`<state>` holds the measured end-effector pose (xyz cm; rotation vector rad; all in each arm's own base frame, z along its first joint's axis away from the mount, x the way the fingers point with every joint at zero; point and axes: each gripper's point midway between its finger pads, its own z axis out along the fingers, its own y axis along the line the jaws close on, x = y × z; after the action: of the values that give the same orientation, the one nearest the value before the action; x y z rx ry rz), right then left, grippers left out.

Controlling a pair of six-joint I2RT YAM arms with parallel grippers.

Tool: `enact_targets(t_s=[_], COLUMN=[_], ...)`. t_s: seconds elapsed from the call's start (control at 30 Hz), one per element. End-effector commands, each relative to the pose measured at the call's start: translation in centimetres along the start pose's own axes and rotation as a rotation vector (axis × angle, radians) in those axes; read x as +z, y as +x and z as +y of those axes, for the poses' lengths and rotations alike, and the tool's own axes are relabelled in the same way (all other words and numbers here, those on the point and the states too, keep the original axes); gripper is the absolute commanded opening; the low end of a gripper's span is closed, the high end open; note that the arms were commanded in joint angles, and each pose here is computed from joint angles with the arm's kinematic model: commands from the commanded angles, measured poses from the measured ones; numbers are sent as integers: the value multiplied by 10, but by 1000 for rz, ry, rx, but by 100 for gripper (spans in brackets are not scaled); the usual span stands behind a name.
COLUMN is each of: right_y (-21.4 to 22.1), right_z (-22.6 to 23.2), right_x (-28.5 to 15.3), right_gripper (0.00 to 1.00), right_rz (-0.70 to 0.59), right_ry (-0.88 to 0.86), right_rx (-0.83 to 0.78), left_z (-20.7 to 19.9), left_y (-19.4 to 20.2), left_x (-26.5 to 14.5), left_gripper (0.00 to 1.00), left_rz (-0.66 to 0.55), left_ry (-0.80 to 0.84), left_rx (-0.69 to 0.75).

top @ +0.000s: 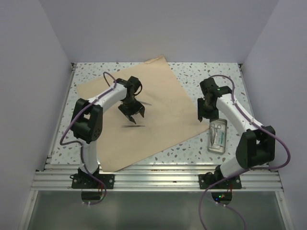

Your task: Prepare the surgical pack

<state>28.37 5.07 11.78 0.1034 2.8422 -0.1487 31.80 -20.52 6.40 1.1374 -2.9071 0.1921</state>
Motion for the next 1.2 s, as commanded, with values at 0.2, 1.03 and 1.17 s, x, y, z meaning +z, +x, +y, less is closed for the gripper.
enact_targets(t_s=[0.2, 1.03, 1.17], right_y=[17, 33, 32], right_z=[20, 27, 27], right_x=[-11, -11, -10], right_gripper=[52, 51, 51], right_rz=[-18, -25, -28], right_ry=[-135, -176, -177], right_rx=[-12, -43, -43], left_z=[0, 12, 13], left_y=[34, 3, 2], left_x=[16, 54, 59], left_gripper=[57, 44, 37], left_rz=[10, 13, 9], left_ry=[-136, -154, -166], left_rx=[-162, -359, -362])
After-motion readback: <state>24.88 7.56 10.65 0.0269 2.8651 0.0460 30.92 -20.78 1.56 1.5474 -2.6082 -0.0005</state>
